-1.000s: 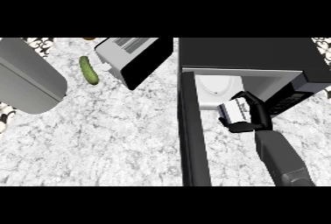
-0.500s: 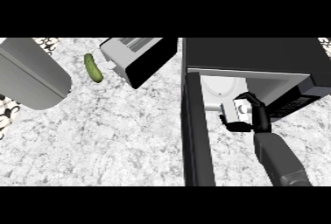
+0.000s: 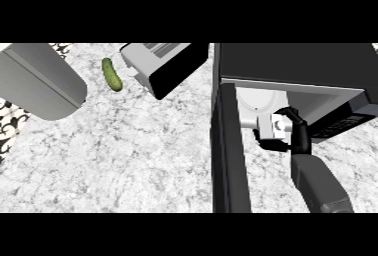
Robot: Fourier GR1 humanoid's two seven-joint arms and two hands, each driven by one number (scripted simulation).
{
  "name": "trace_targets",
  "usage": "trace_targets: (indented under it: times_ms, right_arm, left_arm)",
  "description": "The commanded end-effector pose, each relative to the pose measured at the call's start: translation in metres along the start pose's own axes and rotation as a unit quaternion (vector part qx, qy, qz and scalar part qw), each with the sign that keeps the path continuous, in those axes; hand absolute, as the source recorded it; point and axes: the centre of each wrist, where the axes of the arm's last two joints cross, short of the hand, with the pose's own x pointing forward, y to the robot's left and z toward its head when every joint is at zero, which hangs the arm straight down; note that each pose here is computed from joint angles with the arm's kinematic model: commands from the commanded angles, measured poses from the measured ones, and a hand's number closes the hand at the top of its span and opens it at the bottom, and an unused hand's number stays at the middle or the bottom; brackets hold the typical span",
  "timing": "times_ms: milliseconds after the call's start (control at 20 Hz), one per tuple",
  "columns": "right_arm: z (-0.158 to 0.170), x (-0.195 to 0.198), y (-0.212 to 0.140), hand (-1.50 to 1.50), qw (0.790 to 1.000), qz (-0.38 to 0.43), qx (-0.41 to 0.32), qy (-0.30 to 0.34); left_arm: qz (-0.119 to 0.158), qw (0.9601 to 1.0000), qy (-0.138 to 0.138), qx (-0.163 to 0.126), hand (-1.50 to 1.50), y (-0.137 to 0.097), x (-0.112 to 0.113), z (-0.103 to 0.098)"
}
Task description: Pick up the milk, place it into the microwave and close the microwave
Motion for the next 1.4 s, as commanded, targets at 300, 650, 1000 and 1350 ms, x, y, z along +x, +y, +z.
trace_targets:
  times_ms: [300, 650, 1000, 1350]
  right_arm:
    - [-0.094, 0.044, -0.051, 1.50, 0.996, 0.073, -0.051, -0.025]
    - [-0.086, 0.040, -0.054, 1.50, 0.994, 0.084, -0.069, -0.034]
    - [-0.081, 0.038, -0.049, 1.50, 0.992, 0.086, -0.084, -0.033]
    - [-0.085, 0.052, -0.015, -1.50, 0.996, 0.021, -0.060, -0.060]
  left_arm:
    - [0.007, 0.9999, -0.004, -0.012, -1.50, 0.004, -0.001, -0.009]
    - [-0.017, 0.9998, 0.000, -0.013, -1.50, 0.008, 0.005, -0.013]
    - [-0.024, 0.9995, -0.002, -0.018, -1.50, 0.013, 0.004, -0.020]
    - [-0.019, 0.9993, 0.013, -0.028, -1.50, 0.012, 0.001, -0.021]
